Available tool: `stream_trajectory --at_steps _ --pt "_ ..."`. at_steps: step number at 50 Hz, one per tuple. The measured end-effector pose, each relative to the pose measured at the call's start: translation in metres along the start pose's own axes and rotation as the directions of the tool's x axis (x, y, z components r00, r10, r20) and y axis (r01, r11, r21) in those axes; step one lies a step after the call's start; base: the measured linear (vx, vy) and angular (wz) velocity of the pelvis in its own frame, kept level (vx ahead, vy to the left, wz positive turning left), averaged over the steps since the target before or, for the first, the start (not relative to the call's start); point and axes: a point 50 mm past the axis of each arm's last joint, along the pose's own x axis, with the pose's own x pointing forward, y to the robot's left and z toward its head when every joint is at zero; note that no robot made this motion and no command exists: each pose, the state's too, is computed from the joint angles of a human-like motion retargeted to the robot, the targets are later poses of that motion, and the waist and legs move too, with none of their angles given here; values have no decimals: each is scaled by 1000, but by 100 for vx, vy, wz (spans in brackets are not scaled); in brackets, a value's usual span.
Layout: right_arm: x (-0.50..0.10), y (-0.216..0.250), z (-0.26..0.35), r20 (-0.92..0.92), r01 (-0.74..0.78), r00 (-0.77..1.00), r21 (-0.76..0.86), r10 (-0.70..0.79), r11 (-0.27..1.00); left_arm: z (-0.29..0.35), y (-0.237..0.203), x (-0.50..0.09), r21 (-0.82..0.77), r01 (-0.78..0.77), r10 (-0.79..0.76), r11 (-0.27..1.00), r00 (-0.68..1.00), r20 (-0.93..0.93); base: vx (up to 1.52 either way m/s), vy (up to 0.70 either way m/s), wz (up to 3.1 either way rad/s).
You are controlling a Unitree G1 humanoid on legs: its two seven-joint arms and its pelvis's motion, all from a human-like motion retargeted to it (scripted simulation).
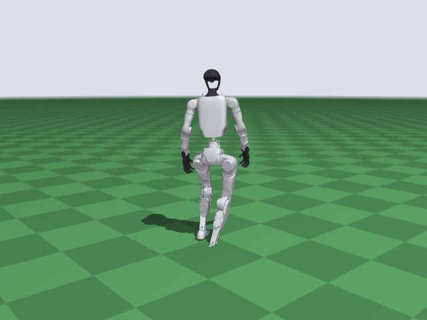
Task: Walk
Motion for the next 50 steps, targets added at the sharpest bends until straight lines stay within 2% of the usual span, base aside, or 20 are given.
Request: stream_trajectory --at_steps 9,15,21,30,38,43,50 --pt "4 5 47 135 -69 987 -149 90 986 -20 -6 -4 -31 -13 11 999 998 -54 0 0 4" --pt "4 20 50 129 -142 976 -230 174 963 -21 -7 -3 -42 -20 17 999 997 -72 4 3 21" --pt "1 34 21 42 -218 972 -209 232 953 14 -5 5 3 -29 29 1000 999 38 1 5 29" --pt "-9 26 -45 -153 -186 973 -102 170 977 116 18 11 62 -122 97 991 946 309 0 1 -1" --pt "-32 40 -104 -341 -212 917 20 206 977 164 10 4 140 -110 33 984 885 464 0 0 0" --pt "-37 48 -115 -367 -222 904 39 220 974 148 -7 8 196 -46 -43 980 905 424 2 -2 4" --pt "-25 44 -89 -284 -192 942 -29 176 981 67 -26 13 203 83 -119 976 978 172 -1 -6 3"
